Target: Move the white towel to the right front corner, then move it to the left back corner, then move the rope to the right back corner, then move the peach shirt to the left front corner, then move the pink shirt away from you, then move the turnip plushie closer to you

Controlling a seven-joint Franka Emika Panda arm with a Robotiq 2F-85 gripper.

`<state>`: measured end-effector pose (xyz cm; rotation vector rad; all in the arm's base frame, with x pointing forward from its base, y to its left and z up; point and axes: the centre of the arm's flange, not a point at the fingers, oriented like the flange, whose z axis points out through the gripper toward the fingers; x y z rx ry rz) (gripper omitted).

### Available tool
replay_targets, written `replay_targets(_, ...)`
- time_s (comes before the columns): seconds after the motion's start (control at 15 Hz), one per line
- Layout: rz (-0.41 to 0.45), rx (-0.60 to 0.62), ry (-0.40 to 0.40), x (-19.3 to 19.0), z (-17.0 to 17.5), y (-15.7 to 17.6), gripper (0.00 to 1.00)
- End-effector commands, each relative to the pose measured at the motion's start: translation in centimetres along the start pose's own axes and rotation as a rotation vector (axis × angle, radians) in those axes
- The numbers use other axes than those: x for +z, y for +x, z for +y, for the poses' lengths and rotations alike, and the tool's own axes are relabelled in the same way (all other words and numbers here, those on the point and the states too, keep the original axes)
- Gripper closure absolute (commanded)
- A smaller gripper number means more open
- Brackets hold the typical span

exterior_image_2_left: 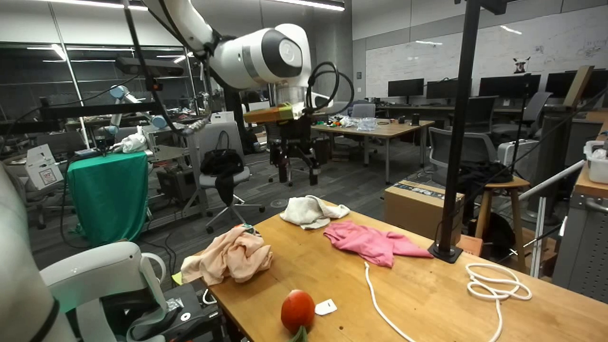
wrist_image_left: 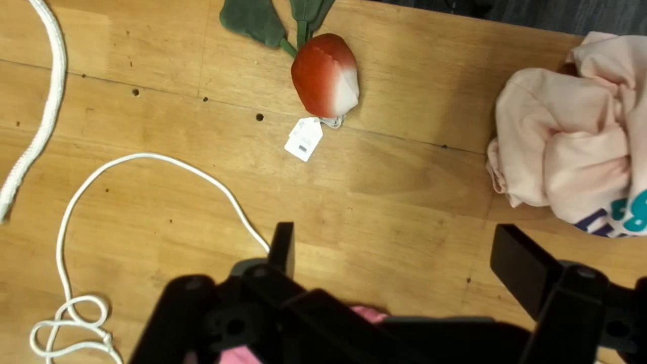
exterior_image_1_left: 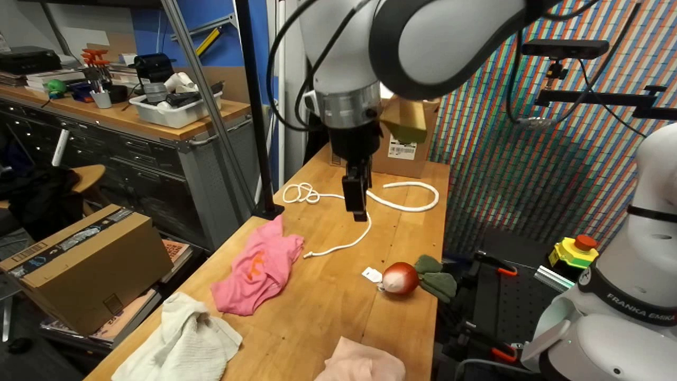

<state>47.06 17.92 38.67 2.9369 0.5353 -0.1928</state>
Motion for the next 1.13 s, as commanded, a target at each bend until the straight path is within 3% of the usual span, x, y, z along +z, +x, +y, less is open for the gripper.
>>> replay_targets(0.0,0.133,-0.040,0.070,-6.2,1.8,-4.4,0.00)
replay_targets(0.33,0.370,-0.068,0.108,-9.7,4.0,-8.8,0.00)
replay_targets(0.53,0.443,-0.094,0.117,-9.9,5.4,-11.1,0.00)
replay_targets(0.93,0.451,-0.103,0.158,-6.9,8.5,-14.7,0.00)
replay_targets(1.0,0.406,-0.097,0.131,-7.9,7.7,-12.7,0.00)
replay_targets(1.07,0.404,-0.095,0.139,-7.4,8.1,-13.2,0.00)
